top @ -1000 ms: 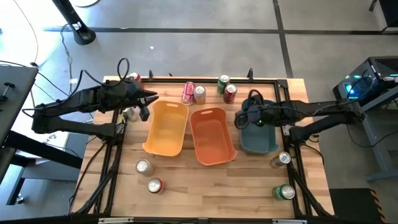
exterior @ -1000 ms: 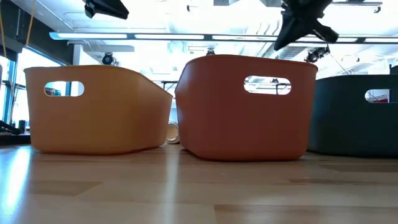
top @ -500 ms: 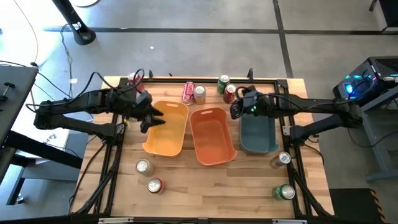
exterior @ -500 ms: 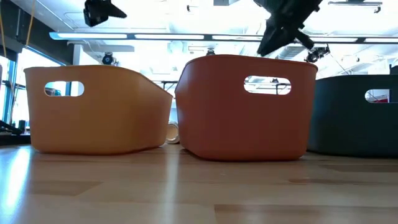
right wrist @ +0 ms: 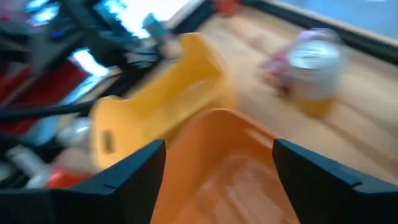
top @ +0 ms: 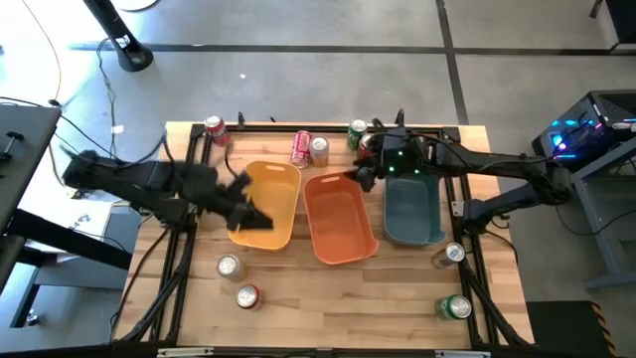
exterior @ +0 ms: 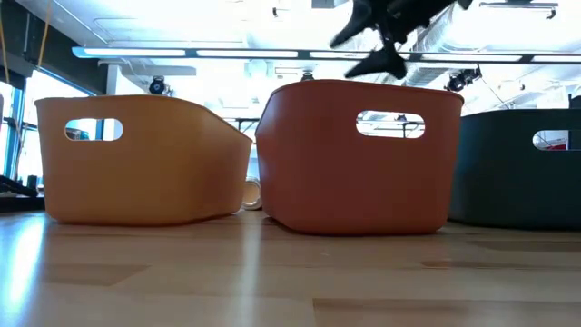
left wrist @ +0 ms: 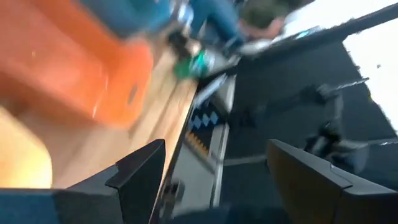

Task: Sort soda cans
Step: Put the bottom orange soda can into the yellow bin

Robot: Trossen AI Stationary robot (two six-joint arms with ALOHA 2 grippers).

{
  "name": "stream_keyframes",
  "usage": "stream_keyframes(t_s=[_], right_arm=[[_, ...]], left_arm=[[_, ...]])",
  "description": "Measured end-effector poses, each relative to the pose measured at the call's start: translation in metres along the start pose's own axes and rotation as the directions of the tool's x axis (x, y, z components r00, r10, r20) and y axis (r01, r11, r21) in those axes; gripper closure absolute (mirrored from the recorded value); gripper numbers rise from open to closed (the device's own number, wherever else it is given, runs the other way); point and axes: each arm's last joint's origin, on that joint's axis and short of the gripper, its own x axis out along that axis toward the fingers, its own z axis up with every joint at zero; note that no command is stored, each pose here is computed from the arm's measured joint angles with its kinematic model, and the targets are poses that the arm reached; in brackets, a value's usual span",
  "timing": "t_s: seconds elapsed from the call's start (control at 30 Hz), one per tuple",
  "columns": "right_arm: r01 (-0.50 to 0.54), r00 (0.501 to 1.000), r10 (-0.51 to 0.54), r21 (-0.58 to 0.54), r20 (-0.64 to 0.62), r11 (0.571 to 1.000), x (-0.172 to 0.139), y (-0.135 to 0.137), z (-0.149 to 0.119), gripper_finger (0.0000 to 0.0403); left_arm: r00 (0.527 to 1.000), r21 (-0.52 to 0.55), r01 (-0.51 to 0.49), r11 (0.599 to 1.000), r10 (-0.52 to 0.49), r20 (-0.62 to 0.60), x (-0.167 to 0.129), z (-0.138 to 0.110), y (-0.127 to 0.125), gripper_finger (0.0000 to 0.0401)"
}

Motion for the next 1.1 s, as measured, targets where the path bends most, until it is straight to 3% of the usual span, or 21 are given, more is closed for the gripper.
stream_keyframes(t_s=[0.17, 0.33, 0.53, 0.77, 1.1], right_arm=[[-0.214, 0.977, 0.214, -0.086, -0.002, 0.973, 0.007, 0.024, -0.002, 0.0107], [-0.297, 0.954, 0.299, -0.086, 0.018, 0.951, 0.004, 0.051, -0.013, 0.0107], [-0.242, 0.968, 0.239, 0.030, 0.078, 0.970, -0.002, 0.082, -0.036, 0.0107], [-0.168, 0.973, 0.136, 0.164, 0.187, 0.972, -0.017, 0.113, -0.065, 0.0107], [-0.089, 0.982, 0.053, 0.192, 0.184, 0.977, -0.031, 0.128, -0.096, 0.0107]], left_arm=[[0.992, -0.034, -0.042, 0.999, 0.038, -0.117, 0.019, -0.040, -0.010, 0.0127], [0.949, 0.028, -0.157, 0.987, 0.158, -0.273, 0.031, -0.077, -0.007, 0.0127], [0.886, 0.227, -0.197, 0.954, 0.272, -0.377, 0.024, -0.105, -0.001, 0.0127], [0.825, 0.475, -0.217, 0.853, 0.420, -0.377, 0.009, -0.123, 0.008, 0.0127], [0.815, 0.497, -0.225, 0.838, 0.442, -0.375, 0.010, -0.134, 0.008, 0.0127]])
